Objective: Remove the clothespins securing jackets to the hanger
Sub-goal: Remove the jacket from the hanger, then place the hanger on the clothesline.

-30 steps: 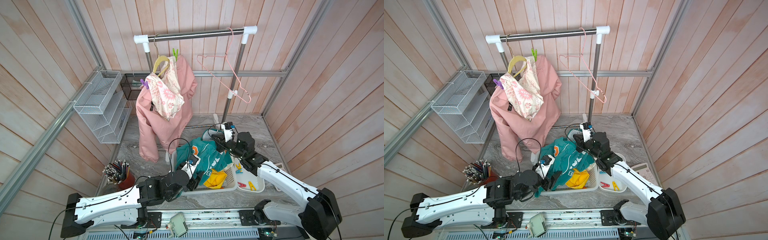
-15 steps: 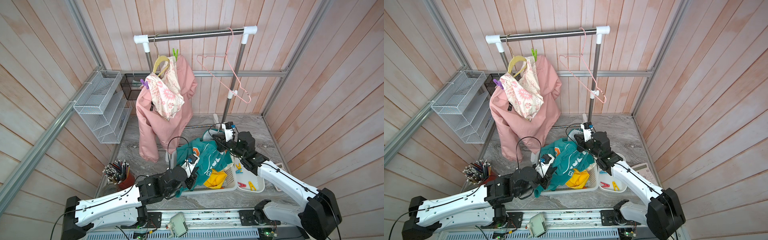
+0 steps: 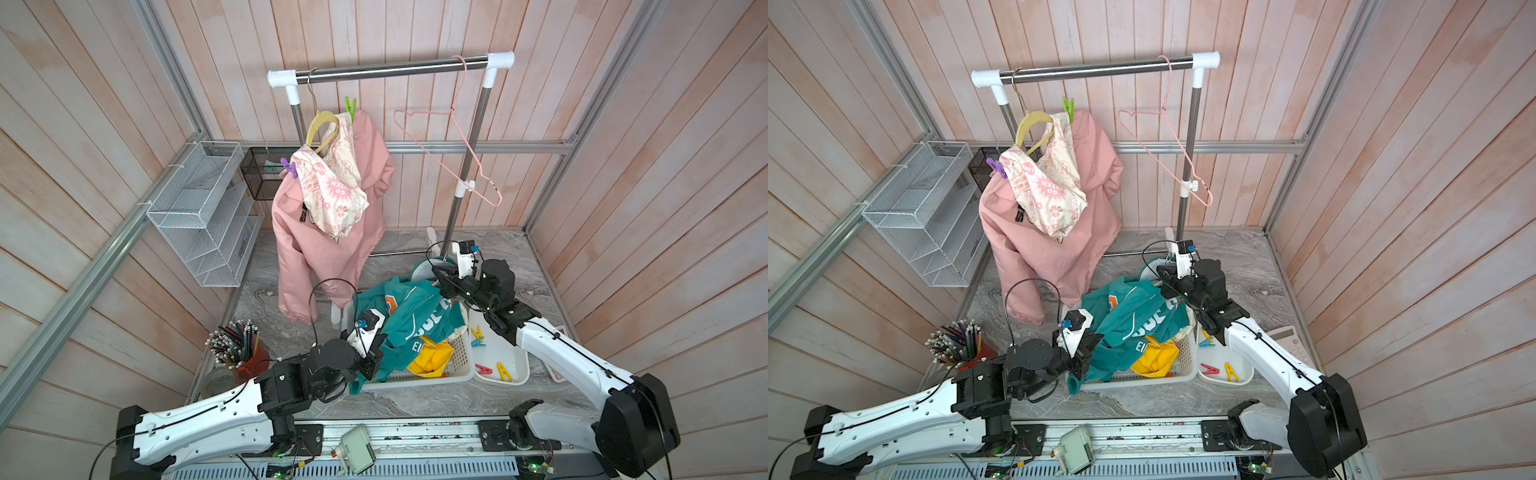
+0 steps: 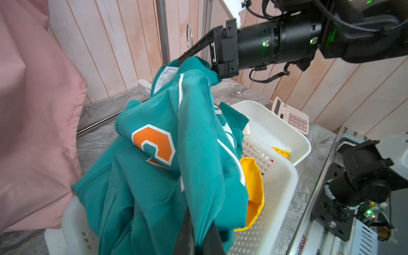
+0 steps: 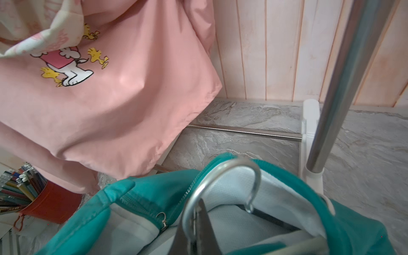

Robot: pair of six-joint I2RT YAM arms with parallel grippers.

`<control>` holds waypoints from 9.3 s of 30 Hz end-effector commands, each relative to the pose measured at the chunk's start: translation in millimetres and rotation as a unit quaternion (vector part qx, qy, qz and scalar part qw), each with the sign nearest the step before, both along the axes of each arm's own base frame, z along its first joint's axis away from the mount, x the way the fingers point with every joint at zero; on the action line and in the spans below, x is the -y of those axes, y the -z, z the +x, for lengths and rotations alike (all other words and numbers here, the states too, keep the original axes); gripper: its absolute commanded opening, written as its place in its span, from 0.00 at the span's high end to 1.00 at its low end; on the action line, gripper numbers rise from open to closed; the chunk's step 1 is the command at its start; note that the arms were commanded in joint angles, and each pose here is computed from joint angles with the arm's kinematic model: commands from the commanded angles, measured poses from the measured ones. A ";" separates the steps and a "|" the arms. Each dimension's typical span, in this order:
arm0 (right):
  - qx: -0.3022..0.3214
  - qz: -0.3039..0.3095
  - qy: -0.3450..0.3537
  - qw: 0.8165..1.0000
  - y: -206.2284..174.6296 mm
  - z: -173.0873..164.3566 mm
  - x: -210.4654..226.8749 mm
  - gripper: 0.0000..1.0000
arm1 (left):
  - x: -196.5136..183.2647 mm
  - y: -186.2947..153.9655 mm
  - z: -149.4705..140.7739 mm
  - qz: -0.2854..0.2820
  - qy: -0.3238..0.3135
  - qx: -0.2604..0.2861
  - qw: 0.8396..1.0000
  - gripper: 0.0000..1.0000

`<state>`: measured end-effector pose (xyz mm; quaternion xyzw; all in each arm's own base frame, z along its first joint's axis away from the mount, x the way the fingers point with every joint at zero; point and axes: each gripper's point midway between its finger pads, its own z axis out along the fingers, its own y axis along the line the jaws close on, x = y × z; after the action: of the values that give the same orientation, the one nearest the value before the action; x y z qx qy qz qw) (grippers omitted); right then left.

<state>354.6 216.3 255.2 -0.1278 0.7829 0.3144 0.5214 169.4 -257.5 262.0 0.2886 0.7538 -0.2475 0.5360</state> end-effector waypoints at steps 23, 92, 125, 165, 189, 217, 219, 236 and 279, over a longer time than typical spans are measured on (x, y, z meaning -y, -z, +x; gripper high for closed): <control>0.012 0.019 0.010 1.000 -15.7 6.8 3.1 1.00 | -5.1 -35.2 11.8 -0.007 -0.026 0.060 0.998 0.26; 0.014 0.044 0.031 0.998 -25.5 24.3 18.0 1.00 | 17.3 -40.4 39.4 0.005 0.008 0.067 0.998 0.28; -0.018 0.096 0.074 0.993 -23.5 38.2 41.4 1.00 | 15.5 -40.5 35.4 -0.022 0.041 0.050 0.998 1.00; 0.050 0.166 -0.056 0.983 -93.0 1.5 -18.1 1.00 | 24.3 -12.4 47.0 -0.018 0.014 -0.009 1.000 0.28; 0.075 0.145 -0.092 0.982 -101.9 -13.4 -37.4 1.00 | 5.0 -104.0 77.4 0.008 -0.030 0.119 0.992 0.30; 0.082 0.141 -0.101 0.982 -107.1 -15.3 -40.8 1.00 | 22.8 -109.9 73.9 -0.001 0.027 0.109 0.994 0.91; 0.081 0.139 -0.100 0.982 -106.2 -14.6 -40.9 1.00 | 21.2 -114.5 72.1 -0.008 0.027 0.113 0.993 0.96; 0.124 0.119 -0.091 0.981 -119.0 -33.0 -26.4 0.38 | -1.7 -152.4 64.2 -0.052 -0.004 0.131 0.990 1.00; 0.041 0.033 0.085 0.995 0.9 -10.1 77.5 0.32 | -84.0 -229.5 57.1 -0.091 -0.147 0.214 0.961 1.00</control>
<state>343.8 147.0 266.5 -0.0628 0.7452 0.3141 0.5849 211.9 -184.1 466.4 0.2139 0.6568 -0.2035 0.6939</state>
